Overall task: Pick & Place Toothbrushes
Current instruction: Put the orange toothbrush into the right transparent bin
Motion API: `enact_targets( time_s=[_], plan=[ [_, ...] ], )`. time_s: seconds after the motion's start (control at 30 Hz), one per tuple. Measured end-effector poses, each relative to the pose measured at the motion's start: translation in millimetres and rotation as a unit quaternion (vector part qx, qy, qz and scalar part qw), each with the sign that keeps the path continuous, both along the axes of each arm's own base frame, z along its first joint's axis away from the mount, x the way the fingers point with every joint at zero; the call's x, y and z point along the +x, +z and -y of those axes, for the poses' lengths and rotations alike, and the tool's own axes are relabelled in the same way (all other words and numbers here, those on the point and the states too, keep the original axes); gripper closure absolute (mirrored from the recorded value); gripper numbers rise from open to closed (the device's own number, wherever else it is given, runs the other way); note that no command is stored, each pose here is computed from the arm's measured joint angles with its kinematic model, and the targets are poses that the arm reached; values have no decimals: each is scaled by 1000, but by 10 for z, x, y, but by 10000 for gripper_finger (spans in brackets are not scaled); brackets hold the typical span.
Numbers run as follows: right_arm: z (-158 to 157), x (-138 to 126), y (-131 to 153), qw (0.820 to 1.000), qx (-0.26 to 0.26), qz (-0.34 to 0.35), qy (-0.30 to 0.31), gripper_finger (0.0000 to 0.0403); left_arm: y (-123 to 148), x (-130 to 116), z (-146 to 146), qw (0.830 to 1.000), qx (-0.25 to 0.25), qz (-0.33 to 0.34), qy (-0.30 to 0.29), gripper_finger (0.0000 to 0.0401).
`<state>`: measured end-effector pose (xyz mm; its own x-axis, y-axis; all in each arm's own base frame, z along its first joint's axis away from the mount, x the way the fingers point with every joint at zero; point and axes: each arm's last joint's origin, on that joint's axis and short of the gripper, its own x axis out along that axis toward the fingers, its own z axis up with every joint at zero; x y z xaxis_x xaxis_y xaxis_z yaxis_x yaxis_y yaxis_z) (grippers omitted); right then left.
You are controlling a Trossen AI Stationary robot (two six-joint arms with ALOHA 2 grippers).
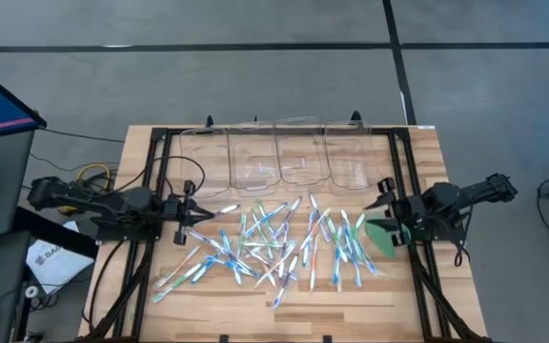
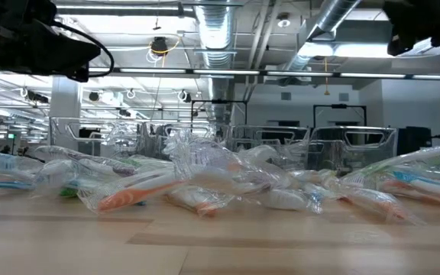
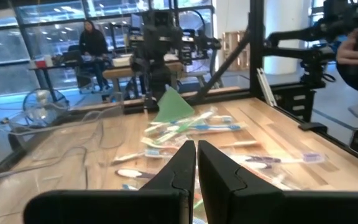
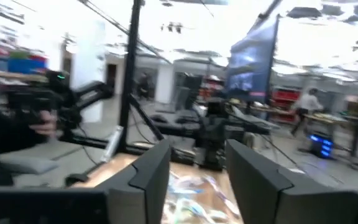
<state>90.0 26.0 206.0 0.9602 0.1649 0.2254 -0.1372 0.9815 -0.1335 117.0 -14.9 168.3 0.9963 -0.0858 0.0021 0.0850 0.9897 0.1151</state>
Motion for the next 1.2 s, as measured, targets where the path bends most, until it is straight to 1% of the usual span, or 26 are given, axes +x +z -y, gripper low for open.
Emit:
enact_targets(
  time_s=[0.1, 0.2, 0.27, 0.33, 0.5, 0.63, 0.7, 0.83, 0.9, 1.03, 1.1, 1.2],
  plan=[
    [-3, 13, 69, 1000, -22, -10, -14, 210, -8, 14, 2, 1000, 1, -4, 0, 389],
    [-29, 51, 145, 999, -41, -20, -12, 177, -9, 30, 5, 1000, 0, -4, 0, 387],
    [-51, 92, 193, 998, -47, -35, -8, 161, -6, 40, 6, 1000, 0, -2, 0, 380],
    [-77, 143, 260, 997, -61, -44, -6, 154, 1, 49, 7, 1000, -3, 2, 0, 366],
    [-165, 321, 368, 991, -103, -83, -1, 156, -11, 75, 11, 1000, -23, -4, 0, 320],
    [-232, 475, 454, 985, -119, -126, 4, 158, -31, 89, 13, 999, -30, -15, 0, 293],
    [-275, 575, 494, 981, -114, -154, 8, 158, -37, 96, 13, 999, -38, -18, 1, 285],
    [-344, 773, 548, 970, -105, -217, 8, 158, -28, 108, 16, 998, -63, -14, 0, 275],
    [-385, 870, 610, 966, -102, -237, 9, 158, -33, 112, 16, 997, -70, -17, 1, 273],
    [-447, 1028, 604, 947, -122, -298, 9, 158, -48, 120, 17, 997, -71, -24, 1, 272],
    [-480, 1112, 613, 942, -117, -315, 8, 158, -58, 125, 17, 997, -70, -28, 2, 272],
    [-524, 1222, 559, 929, -113, -353, 5, 158, -65, 130, 18, 997, -68, -31, 2, 272]
  ],
)
